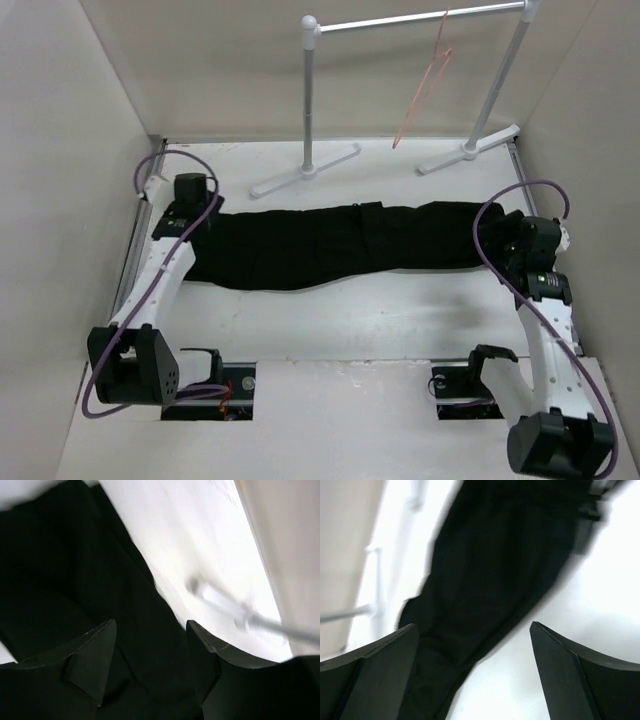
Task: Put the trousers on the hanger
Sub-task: Fold the trousers at the center of the board.
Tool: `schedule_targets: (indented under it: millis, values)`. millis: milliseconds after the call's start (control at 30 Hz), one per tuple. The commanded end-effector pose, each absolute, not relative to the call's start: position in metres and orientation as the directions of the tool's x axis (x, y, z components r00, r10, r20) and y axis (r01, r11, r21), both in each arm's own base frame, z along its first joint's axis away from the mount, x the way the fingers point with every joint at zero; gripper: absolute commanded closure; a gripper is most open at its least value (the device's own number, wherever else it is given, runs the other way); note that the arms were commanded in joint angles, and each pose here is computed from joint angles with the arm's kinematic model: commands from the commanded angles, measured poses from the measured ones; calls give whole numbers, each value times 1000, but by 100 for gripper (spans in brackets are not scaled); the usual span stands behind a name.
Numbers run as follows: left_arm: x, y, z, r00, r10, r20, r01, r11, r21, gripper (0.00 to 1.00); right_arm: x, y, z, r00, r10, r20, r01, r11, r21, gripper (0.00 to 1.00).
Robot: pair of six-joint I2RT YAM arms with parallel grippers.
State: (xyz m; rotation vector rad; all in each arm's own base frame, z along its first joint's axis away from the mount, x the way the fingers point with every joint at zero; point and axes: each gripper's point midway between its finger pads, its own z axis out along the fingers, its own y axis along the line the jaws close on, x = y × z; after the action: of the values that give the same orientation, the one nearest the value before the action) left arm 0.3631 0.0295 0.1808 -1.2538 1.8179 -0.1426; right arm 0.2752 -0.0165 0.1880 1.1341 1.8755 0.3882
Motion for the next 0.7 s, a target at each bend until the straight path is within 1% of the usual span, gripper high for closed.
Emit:
schedule_targets:
  millis: [0, 33, 100, 167, 267, 400, 467, 567, 667]
  values:
    - [363, -16, 175, -187, -772, -607, -629, 569, -530, 44, 269, -47, 156, -133, 855, -502, 659, 455, 599, 5]
    - [363, -28, 174, -213, -768, -604, -606, 589, -535, 44, 270, -57, 150, -105, 861, -498, 680, 428, 596, 8]
    - [363, -61, 169, -283, -750, -598, -542, 640, -545, 44, 270, -83, 134, -62, 864, -500, 729, 381, 569, 11]
    - [359, -86, 164, -338, -733, -590, -491, 672, -554, 44, 277, -97, 125, -50, 871, -488, 741, 360, 567, 16]
    - [355, -112, 155, -403, -702, -588, -431, 712, -555, 44, 290, -112, 117, -39, 875, -482, 744, 347, 571, 15]
    - [357, -124, 138, -454, -674, -582, -408, 739, -537, 45, 314, -117, 102, -75, 887, -457, 741, 356, 570, 12]
    - [359, -126, 134, -468, -675, -571, -406, 738, -539, 45, 325, -116, 99, -85, 892, -445, 725, 361, 586, 10]
    - [360, -118, 131, -465, -674, -574, -415, 739, -531, 45, 332, -117, 100, -86, 885, -457, 709, 377, 597, 9]
    - [357, -105, 122, -462, -677, -573, -442, 736, -513, 45, 330, -120, 84, -89, 894, -440, 740, 355, 571, 8]
